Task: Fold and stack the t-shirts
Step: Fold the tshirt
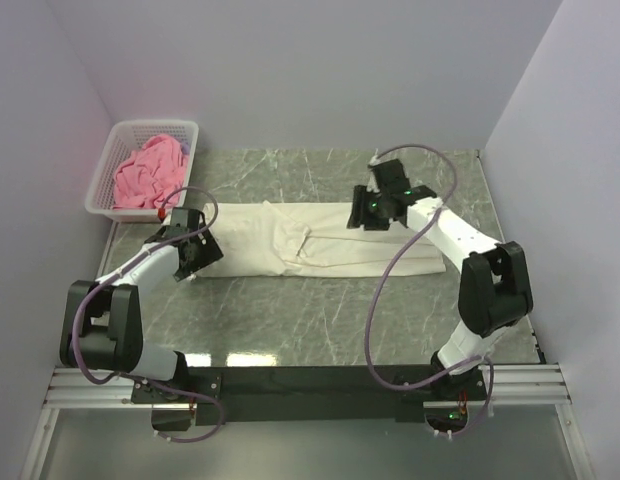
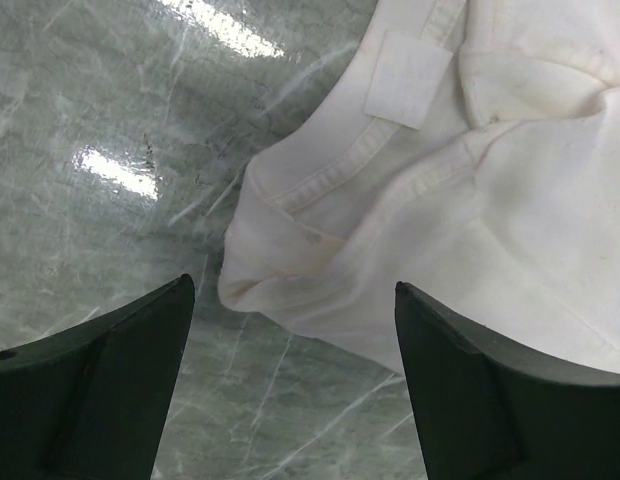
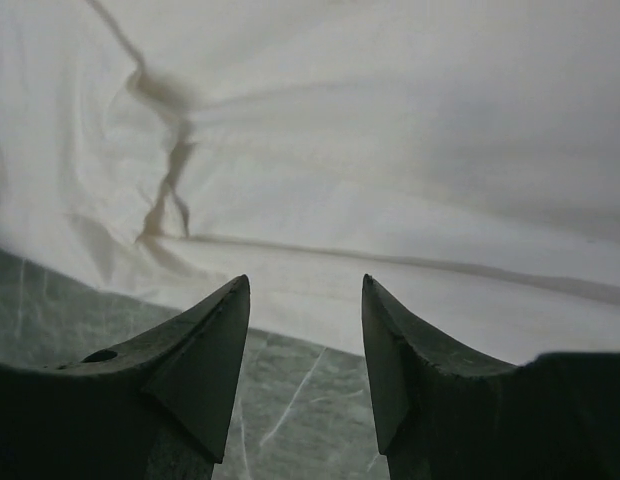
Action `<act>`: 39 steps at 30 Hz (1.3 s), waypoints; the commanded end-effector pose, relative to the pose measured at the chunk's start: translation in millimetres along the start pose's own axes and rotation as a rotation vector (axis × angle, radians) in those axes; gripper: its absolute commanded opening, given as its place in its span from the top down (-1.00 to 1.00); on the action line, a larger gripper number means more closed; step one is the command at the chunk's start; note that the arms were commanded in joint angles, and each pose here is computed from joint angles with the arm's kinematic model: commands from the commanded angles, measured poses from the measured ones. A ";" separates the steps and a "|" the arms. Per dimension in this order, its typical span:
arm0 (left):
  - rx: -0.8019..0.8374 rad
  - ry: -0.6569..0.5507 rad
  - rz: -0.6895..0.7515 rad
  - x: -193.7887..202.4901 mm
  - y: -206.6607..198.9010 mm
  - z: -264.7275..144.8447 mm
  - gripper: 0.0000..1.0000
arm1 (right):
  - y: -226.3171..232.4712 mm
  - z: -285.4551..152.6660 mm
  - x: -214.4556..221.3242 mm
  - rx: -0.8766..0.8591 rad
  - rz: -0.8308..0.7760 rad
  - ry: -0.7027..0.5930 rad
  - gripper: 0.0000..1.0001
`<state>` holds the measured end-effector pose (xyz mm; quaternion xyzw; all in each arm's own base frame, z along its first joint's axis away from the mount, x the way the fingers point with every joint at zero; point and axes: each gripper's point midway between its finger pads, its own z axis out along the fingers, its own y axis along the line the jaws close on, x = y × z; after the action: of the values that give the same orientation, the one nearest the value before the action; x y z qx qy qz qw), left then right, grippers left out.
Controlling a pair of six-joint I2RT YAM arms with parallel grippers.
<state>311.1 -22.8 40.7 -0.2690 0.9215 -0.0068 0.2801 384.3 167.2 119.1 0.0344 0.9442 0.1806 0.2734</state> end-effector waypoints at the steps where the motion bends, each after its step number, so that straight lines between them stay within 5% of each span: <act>1: 0.006 -0.029 0.010 -7.0 -1.0 0.2 -0.72 | 28.2 5.6 45.5 -0.010 -0.241 0.090 -0.11; 6: 0.038 -0.057 0.014 -11.7 -3.2 -16.1 -0.81 | 72.1 23.1 76.6 -0.030 -0.515 0.137 0.06; 16: 0.083 -0.126 0.044 -7.2 1.0 -38.4 -0.86 | 109.8 46.2 93.8 -0.088 -0.712 0.172 0.24; 33: 0.053 -0.147 0.085 -6.3 -5.9 -33.9 -0.85 | 125.2 69.9 113.2 -0.122 -0.791 0.234 0.32; 39: 0.050 -0.136 0.089 -3.8 -5.9 -31.6 -0.84 | 122.7 71.4 109.1 -0.100 -0.806 0.224 0.67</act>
<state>293.4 -30.5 66.2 -0.2254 0.9140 -0.0024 0.3372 314.9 314.6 40.0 -0.3613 0.9042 0.1133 0.1976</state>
